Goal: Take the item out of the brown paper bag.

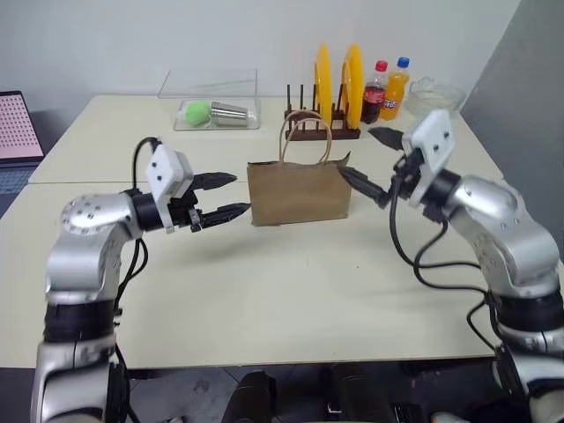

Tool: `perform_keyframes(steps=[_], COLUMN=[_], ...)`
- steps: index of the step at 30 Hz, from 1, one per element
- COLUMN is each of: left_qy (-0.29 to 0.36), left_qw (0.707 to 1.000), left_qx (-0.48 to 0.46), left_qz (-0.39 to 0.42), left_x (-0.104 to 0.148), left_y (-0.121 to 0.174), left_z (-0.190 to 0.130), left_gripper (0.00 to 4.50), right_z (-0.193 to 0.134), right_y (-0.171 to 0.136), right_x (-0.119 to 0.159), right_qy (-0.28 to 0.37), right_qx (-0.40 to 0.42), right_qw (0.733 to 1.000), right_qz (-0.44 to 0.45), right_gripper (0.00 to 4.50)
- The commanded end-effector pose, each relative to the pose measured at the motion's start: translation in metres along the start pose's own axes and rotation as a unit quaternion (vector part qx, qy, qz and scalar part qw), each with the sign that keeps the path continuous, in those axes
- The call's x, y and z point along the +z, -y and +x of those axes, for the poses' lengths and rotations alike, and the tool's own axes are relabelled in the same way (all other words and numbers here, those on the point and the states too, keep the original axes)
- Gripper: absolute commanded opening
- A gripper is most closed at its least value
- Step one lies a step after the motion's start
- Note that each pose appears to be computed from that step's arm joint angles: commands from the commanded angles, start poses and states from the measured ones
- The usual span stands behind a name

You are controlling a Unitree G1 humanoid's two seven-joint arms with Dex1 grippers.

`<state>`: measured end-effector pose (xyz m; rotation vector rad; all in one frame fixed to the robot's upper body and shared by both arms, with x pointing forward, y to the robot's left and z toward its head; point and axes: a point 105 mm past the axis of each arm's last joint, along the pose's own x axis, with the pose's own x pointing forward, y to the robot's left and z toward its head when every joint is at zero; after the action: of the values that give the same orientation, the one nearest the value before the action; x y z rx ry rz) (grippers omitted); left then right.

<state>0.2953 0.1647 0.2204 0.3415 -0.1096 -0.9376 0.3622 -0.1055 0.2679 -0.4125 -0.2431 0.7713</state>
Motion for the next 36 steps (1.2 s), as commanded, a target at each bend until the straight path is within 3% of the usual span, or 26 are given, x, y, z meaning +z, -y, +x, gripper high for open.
perform_keyframes(steps=[1, 8, 10, 18, 29, 36], left_qy=[0.018, 0.002, 0.002, -0.013, -0.028, -0.037], left_qw=[0.999, 0.995, 0.994, 0.995, 0.997, 0.998], left_qx=[0.031, 0.078, 0.081, 0.079, 0.045, 0.021], left_qz=[-0.017, -0.068, -0.069, -0.055, -0.052, -0.043], left_x=[0.008, -0.014, -0.015, -0.023, -0.030, -0.033], left_y=[0.025, 0.062, 0.064, 0.065, 0.077, 0.083], left_z=[-0.003, -0.008, -0.008, -0.012, -0.016, -0.018], left_gripper=[3.24, 3.24, 3.24, 3.24, 3.24, 3.24], right_z=[0.014, 0.060, 0.068, 0.084, 0.034, 0.016], right_y=[0.021, 0.053, 0.055, 0.033, -0.004, -0.024], right_x=[0.003, -0.018, -0.025, -0.048, -0.055, -0.058], right_qy=[-0.007, -0.088, -0.112, -0.186, -0.188, -0.183], right_qx=[0.001, 0.014, 0.020, 0.110, 0.355, 0.392], right_qw=[0.999, 0.987, 0.981, 0.949, 0.882, 0.870], right_qz=[-0.045, -0.134, -0.159, -0.229, -0.247, -0.235], right_gripper=[3.18, 0.48, 0.05, 0.05, 0.05, 0.05])
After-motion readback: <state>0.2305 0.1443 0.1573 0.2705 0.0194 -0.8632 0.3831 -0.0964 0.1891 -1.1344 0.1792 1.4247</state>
